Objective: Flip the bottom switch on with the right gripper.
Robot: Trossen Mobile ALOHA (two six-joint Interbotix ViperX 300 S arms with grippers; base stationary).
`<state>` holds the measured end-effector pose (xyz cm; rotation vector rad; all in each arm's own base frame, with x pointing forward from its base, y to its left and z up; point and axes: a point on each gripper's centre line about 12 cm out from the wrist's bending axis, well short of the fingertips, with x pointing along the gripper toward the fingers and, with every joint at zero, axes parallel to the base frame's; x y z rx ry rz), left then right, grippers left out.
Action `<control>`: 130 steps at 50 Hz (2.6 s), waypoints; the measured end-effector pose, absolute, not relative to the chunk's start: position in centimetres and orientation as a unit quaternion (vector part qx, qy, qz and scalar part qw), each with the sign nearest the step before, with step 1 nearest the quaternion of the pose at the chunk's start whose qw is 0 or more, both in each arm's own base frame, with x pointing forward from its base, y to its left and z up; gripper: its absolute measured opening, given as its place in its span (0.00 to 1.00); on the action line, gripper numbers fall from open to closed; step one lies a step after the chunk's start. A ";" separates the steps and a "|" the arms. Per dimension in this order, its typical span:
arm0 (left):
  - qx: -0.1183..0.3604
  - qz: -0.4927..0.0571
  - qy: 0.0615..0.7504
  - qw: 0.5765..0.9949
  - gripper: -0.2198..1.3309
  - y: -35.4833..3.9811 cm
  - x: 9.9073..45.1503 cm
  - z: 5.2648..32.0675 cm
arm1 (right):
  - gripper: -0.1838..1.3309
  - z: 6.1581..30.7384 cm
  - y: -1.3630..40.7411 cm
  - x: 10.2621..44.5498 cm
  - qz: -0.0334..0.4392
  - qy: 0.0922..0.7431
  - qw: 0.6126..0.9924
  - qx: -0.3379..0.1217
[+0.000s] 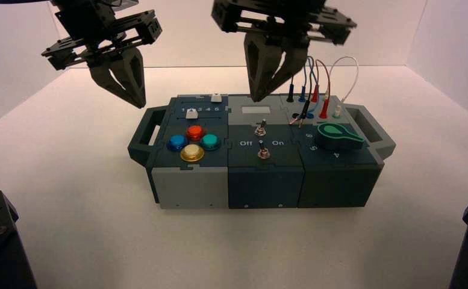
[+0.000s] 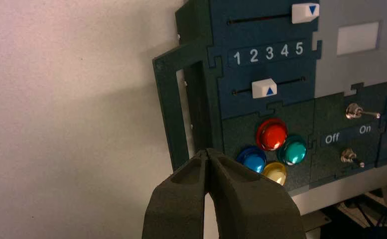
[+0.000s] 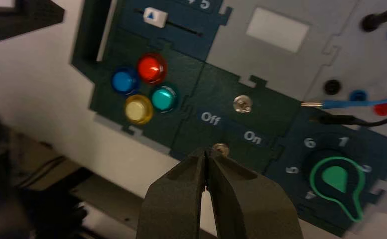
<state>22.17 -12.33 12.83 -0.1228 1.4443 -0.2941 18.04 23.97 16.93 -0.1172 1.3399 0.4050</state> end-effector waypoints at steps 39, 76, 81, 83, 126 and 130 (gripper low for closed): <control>-0.029 -0.115 0.676 0.728 0.04 -13.3 23.2 9.5 | 0.02 15.4 23.6 17.6 0.119 0.627 0.770 -0.005; -0.001 -0.113 0.692 0.713 0.04 -14.4 24.4 6.8 | 0.03 13.8 25.0 16.7 0.127 0.640 0.758 -0.007; 0.010 -0.107 0.690 0.716 0.04 -14.6 24.6 6.8 | 0.02 13.7 25.0 16.6 0.125 0.643 0.756 -0.007; 0.014 -0.104 0.689 0.717 0.04 -14.7 24.6 6.8 | 0.03 13.6 25.0 16.6 0.125 0.644 0.755 -0.008; 0.053 -0.097 0.702 0.704 0.04 -15.8 24.3 6.5 | 0.03 11.5 25.5 15.9 0.110 0.665 0.738 -0.028; 0.053 -0.097 0.701 0.704 0.04 -15.8 24.3 6.5 | 0.03 11.1 25.7 16.0 0.112 0.664 0.739 -0.025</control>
